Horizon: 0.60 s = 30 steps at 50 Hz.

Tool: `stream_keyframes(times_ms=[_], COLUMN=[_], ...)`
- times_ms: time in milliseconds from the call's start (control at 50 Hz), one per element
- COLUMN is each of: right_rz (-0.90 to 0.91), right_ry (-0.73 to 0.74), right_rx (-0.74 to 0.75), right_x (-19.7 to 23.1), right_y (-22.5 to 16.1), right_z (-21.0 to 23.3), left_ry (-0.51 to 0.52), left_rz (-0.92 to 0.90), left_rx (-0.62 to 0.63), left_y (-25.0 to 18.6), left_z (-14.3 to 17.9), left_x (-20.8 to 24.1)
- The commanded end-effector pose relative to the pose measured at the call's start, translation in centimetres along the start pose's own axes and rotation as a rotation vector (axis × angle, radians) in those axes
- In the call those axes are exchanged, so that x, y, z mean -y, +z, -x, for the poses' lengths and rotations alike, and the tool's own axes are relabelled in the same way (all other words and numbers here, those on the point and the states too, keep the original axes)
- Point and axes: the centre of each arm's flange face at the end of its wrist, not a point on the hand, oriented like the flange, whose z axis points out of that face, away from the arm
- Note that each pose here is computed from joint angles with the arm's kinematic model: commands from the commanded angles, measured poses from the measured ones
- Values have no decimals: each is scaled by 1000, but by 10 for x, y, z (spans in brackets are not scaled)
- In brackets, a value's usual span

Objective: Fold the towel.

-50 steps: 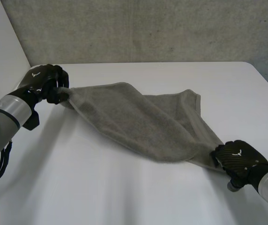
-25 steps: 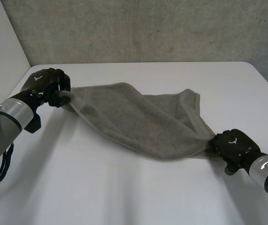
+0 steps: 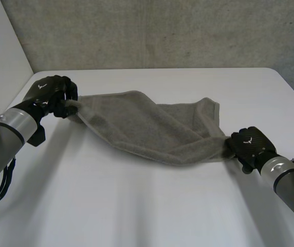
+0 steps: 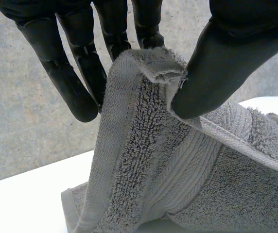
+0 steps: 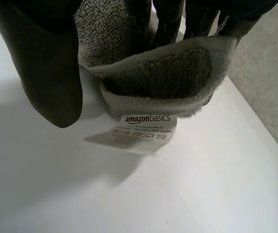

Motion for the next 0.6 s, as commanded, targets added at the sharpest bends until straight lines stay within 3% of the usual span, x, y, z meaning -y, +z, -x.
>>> stream_keyframes(times_ms=[20,260,380,520,600], right_rz=[-43,-51,-238,-237,-234], right_ry=[-23,8,97,165,170], right_rx=[-35,-162,-288,-175,-172], right_x=[8,18,75,105,126], right_y=[7,10,-29,-67,-94], right_z=[-4,-28,-68,-92,-113], left_ry=[0,-2,5,10,6], left_rz=[-1,10,9,-30,-38], left_rx=[-2,3,12,69,11], left_y=[0,0,-5,-31,-52], left_z=[0,3,5,23,16], left_x=[-1,-2,1,36,59])
